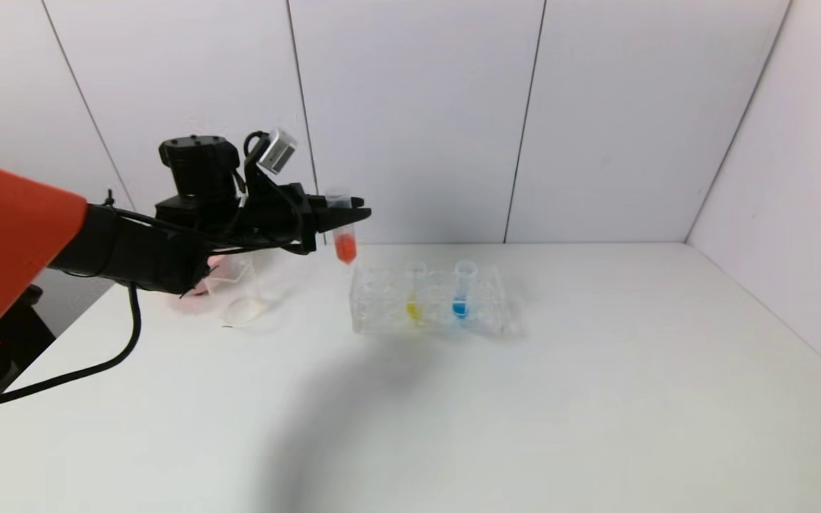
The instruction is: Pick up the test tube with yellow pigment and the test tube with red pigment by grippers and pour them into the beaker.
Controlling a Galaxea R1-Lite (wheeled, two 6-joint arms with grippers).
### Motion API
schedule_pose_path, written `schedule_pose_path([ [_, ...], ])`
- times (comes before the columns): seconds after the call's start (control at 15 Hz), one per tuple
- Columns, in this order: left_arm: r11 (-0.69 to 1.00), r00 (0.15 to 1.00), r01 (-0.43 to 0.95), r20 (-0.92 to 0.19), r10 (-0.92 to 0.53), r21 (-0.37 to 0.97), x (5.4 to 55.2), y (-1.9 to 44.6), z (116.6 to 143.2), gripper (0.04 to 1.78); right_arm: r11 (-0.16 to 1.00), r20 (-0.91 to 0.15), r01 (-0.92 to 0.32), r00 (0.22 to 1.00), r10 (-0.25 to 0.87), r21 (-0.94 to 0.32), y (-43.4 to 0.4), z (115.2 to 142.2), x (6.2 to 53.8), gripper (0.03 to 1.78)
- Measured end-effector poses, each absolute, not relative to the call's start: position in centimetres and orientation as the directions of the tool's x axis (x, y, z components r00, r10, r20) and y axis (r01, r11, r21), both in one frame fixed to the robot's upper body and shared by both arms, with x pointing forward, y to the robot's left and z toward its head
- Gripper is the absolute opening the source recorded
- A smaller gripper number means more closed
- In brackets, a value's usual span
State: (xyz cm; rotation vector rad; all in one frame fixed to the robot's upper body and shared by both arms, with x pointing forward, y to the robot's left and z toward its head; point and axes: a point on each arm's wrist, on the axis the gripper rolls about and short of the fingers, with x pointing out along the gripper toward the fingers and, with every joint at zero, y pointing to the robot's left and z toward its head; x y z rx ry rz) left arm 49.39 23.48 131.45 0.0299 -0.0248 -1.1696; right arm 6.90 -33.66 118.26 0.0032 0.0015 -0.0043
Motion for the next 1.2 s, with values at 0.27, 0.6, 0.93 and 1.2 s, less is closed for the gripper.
schedule_pose_path([
  [0.27,0.593,0.593,0.805,-0.005,-0.805,0.027,47.4,26.3,134.7,0.5,1.0,-0.001,0.005,1.0,-0.005,0.003,-33.7,118.3,6.9,0.11],
  [0.6,0.757,0.758,0.652,-0.001,-0.653,0.027,45.4,30.0,137.3,0.5,1.0,-0.001,0.004,1.0,-0.004,0.003,-33.7,118.3,6.9,0.11],
  [0.93,0.826,0.827,0.563,-0.004,-0.563,0.021,44.1,34.2,138.2,0.5,1.0,-0.001,0.005,1.0,-0.005,0.003,-33.7,118.3,6.9,0.11],
  [1.2,0.877,0.877,0.48,-0.004,-0.481,-0.016,41.9,39.2,138.6,0.5,1.0,-0.001,0.005,1.0,-0.005,0.003,-33.7,118.3,6.9,0.11],
])
